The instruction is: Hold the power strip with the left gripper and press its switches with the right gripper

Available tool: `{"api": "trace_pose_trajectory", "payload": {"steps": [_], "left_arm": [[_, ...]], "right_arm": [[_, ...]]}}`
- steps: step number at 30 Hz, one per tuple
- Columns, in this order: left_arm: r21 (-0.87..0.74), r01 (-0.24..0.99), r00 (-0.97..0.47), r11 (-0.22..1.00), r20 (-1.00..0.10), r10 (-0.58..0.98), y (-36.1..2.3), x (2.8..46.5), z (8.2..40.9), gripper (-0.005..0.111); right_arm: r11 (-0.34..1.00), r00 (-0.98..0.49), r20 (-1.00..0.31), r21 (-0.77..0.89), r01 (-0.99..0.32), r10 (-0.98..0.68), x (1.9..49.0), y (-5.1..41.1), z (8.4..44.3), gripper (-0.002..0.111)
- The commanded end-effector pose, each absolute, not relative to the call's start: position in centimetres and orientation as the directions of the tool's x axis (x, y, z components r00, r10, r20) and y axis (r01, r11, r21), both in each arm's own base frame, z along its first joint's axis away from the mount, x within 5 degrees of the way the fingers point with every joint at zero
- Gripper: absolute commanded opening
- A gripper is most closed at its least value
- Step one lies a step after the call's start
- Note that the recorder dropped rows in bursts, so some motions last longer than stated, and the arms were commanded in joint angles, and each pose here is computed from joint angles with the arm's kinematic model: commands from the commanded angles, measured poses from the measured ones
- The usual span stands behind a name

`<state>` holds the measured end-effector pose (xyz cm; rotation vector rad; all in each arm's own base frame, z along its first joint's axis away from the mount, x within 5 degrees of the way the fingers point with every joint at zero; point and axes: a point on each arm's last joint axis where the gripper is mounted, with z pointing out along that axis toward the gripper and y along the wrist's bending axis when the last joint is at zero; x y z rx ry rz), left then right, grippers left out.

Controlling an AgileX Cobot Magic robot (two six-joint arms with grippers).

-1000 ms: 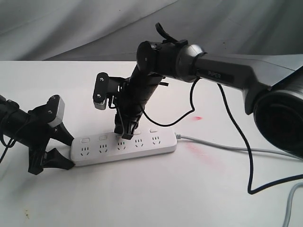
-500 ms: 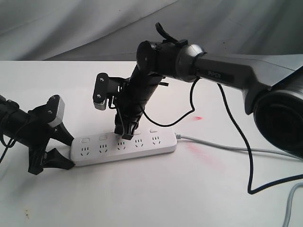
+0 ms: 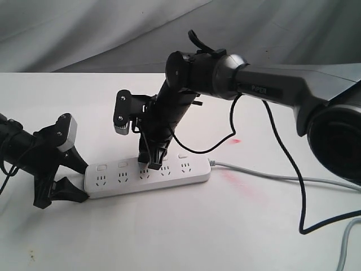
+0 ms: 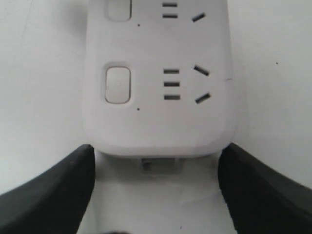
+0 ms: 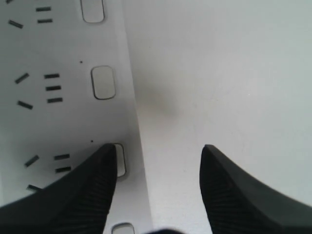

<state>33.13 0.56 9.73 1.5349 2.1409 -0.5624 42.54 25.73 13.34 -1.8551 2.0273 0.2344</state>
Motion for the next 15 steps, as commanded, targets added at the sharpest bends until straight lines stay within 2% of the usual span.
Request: {"api": "trace_pose_trajectory", "payload": {"steps": [1,15], "left_arm": [[-0.073,0.952,-0.283,0.297,-0.576,0.767,0.3,33.2,9.7,0.067],[-0.073,0.952,-0.283,0.297,-0.576,0.767,0.3,33.2,9.7,0.067]], "right_arm": [[0.094,-0.051,-0.352,-0.107,-0.99,-0.935,42.2,25.5,11.4,0.049],[0.105,-0.081,-0.349,-0.05,-0.993,-0.934,42.0,25.7,9.2,0.049]]}}
